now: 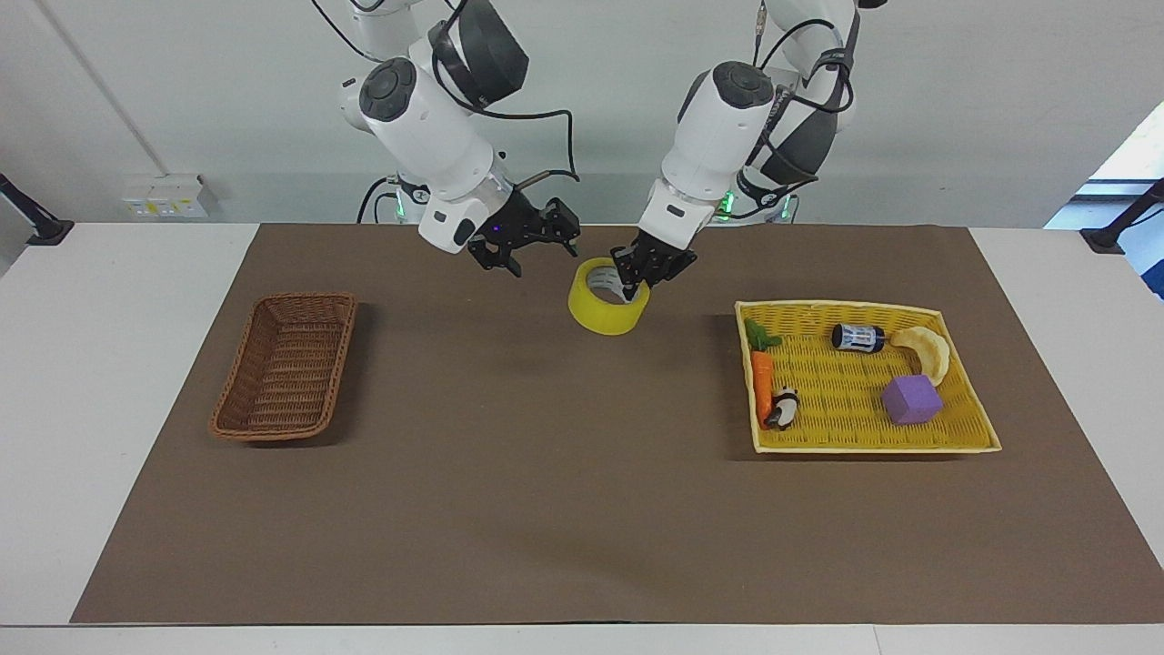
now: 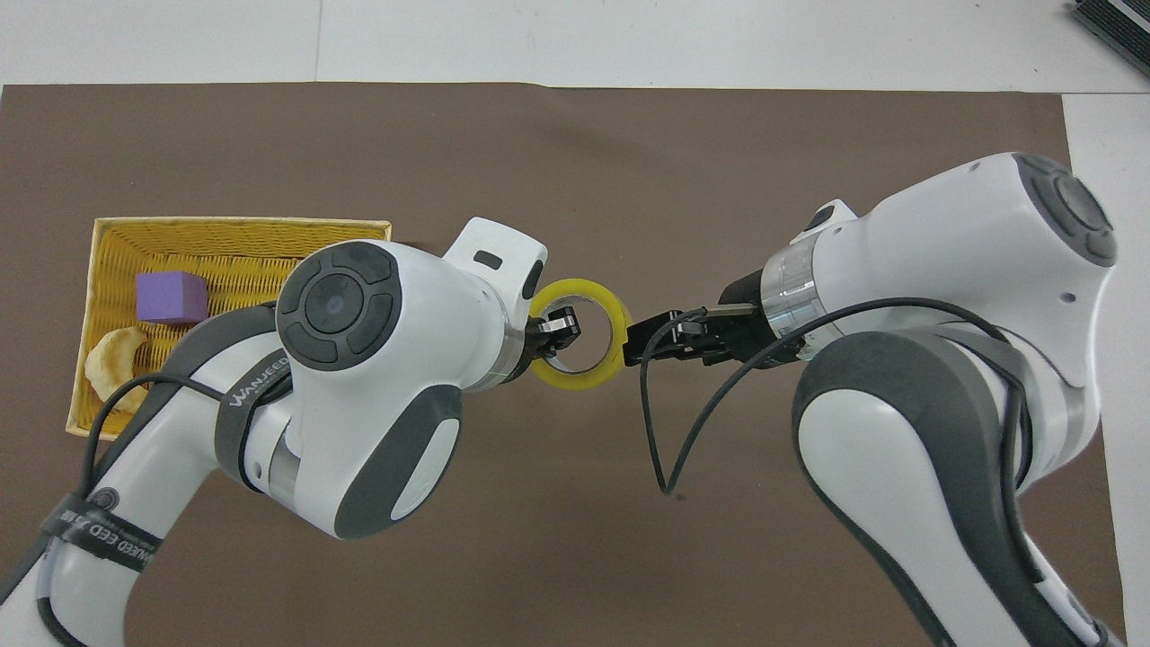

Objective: Move tape to another basket
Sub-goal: 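Grasp the tape rim with the right gripper beside the left gripper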

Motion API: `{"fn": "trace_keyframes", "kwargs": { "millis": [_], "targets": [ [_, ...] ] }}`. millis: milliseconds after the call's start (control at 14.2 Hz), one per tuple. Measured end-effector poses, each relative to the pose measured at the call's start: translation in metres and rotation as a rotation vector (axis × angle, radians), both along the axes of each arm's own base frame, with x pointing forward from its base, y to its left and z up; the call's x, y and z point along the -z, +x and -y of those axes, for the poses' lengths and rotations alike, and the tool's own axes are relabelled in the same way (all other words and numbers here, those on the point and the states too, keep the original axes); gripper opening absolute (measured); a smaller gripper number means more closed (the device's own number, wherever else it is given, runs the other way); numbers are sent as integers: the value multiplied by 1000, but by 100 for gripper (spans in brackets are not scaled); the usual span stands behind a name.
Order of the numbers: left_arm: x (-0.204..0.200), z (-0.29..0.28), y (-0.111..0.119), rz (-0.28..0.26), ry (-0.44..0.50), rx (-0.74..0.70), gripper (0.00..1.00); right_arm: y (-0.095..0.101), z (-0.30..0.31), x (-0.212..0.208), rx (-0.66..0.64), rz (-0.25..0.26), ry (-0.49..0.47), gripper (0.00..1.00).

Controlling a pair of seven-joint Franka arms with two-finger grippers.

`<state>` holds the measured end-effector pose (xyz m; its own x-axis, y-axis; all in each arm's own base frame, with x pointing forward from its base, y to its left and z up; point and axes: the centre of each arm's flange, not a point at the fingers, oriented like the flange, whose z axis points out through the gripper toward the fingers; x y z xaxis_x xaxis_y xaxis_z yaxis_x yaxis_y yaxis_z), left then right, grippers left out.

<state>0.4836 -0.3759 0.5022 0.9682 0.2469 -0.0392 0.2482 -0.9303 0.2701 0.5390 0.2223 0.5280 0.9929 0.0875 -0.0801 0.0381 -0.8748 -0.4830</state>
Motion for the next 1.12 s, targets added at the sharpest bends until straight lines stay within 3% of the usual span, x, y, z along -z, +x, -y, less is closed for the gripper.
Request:
{"fn": "trace_keyframes", "kwargs": {
  "millis": [211, 421, 772, 1123],
  "targets": [
    [-18, 9, -8, 13, -20, -19, 22, -5, 2, 20, -53, 71, 7, 100],
    [-22, 15, -15, 13, -23, -15, 22, -16, -3, 22, -68, 106, 15, 100],
    [-26, 15, -16, 16, -26, -23, 22, -18, -5, 21, -61, 117, 23, 100],
    [-30, 15, -16, 21, -30, -24, 22, -7, 16, 17, 13, 107, 78, 100]
  ]
}}
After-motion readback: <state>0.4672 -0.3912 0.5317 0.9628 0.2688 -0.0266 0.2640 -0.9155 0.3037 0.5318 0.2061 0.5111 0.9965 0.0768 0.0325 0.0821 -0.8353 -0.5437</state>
